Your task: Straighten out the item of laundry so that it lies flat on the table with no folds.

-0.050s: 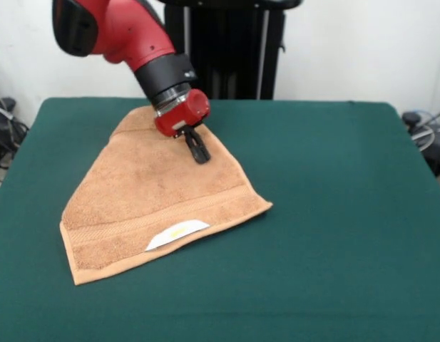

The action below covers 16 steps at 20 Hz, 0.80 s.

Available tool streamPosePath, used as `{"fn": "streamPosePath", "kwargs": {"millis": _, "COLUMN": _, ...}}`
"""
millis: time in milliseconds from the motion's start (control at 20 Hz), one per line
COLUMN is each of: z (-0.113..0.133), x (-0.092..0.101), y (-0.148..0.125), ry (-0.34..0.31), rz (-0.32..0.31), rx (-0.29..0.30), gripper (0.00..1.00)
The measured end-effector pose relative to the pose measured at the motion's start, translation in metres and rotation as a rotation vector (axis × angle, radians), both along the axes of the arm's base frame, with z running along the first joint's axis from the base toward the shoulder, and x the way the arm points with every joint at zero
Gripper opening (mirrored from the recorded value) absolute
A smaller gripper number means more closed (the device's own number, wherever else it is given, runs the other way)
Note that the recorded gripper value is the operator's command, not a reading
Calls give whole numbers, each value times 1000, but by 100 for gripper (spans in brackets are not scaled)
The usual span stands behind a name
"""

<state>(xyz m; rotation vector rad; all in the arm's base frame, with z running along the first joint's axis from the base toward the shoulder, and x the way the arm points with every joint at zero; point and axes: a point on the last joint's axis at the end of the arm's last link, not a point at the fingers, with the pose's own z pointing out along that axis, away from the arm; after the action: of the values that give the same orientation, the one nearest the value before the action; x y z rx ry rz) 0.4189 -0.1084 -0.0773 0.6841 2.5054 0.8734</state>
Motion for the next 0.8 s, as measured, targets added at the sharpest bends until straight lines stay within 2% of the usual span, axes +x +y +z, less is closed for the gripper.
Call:
{"fn": "streamPosePath", "kwargs": {"millis": 300, "z": -1, "x": -1, "y": -2, "ry": -4, "rz": -8, "rx": 11, "gripper": 0}}
{"fn": "streamPosePath", "kwargs": {"millis": 400, "z": -3, "x": -2, "y": -5, "ry": -15, "rz": -5, "rx": 38, "gripper": 0}}
{"fn": "streamPosePath", "kwargs": {"millis": 450, "z": -6, "x": -3, "y": -10, "ry": -32, "rz": -1, "rx": 73, "gripper": 0}}
{"fn": "streamPosePath", "kwargs": {"millis": 800, "z": -17, "x": -7, "y": -21, "ry": -82, "rz": 20, "rx": 171, "gripper": 0}}
